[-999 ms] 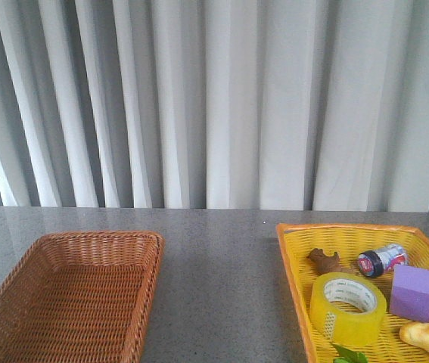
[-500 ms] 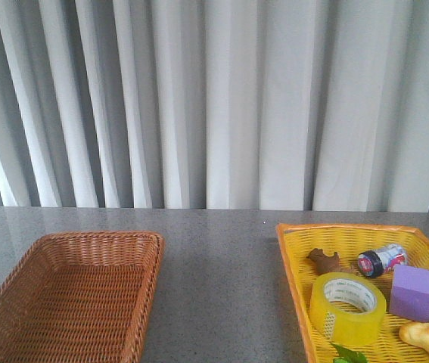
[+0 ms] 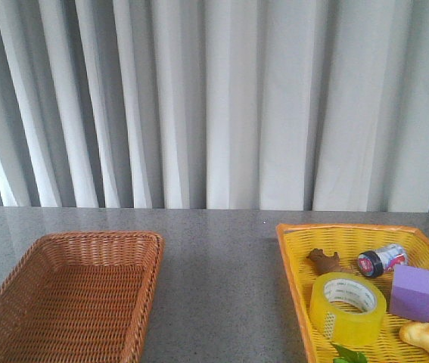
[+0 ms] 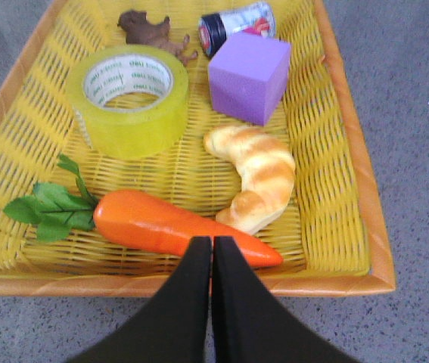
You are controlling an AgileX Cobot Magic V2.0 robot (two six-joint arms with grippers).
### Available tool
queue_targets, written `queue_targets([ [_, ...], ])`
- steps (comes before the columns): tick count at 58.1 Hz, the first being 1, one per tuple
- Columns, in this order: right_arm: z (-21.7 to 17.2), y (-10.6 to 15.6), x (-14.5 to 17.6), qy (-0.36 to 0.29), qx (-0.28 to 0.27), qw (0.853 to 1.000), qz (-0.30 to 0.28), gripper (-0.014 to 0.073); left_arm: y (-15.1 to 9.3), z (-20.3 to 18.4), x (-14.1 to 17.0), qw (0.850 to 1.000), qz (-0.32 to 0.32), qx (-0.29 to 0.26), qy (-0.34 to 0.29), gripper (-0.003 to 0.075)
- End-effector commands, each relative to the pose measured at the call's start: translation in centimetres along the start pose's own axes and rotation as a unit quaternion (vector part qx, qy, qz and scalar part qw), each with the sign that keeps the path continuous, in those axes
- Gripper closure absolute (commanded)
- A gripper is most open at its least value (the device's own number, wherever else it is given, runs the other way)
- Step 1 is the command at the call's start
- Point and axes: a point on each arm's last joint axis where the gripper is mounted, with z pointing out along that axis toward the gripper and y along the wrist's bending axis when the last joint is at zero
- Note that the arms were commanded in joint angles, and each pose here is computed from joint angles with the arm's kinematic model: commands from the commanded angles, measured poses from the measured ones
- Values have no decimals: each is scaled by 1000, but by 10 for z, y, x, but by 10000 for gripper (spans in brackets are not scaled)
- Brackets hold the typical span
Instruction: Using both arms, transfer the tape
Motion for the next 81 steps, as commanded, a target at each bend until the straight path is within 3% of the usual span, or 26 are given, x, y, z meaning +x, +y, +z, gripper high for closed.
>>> queue_targets([
  [1, -2, -1, -14, -37, 2, 999, 4, 584, 0, 0, -15, 999, -14, 1, -37, 710],
  [9, 4, -1, -14, -25, 3, 1000, -4, 462, 0, 7, -13, 1000, -20, 1, -22, 594],
  [19, 6, -1, -15, -25, 3, 1000, -4, 159, 0, 7, -14, 999, -21, 1, -28, 300],
  [27, 12, 1, -14, -3, -6, 1000, 12, 15, 0, 7, -15, 999, -20, 1, -31, 165],
  [41, 35, 3, -38, 69, -9, 997, 16, 48, -6, 10, -15, 999, -6, 21, -29, 150],
  [57, 83, 8, -71, 148, -22, 989, 0, 83, -31, 7, -15, 993, 53, 99, -38, 150],
  [67, 123, 11, -90, 209, -31, 977, 10, 87, -43, 4, -15, 987, 68, 138, -45, 150],
  [81, 168, 17, -119, 237, -43, 969, 48, 87, -51, 1, -15, 983, 64, 167, -48, 150],
])
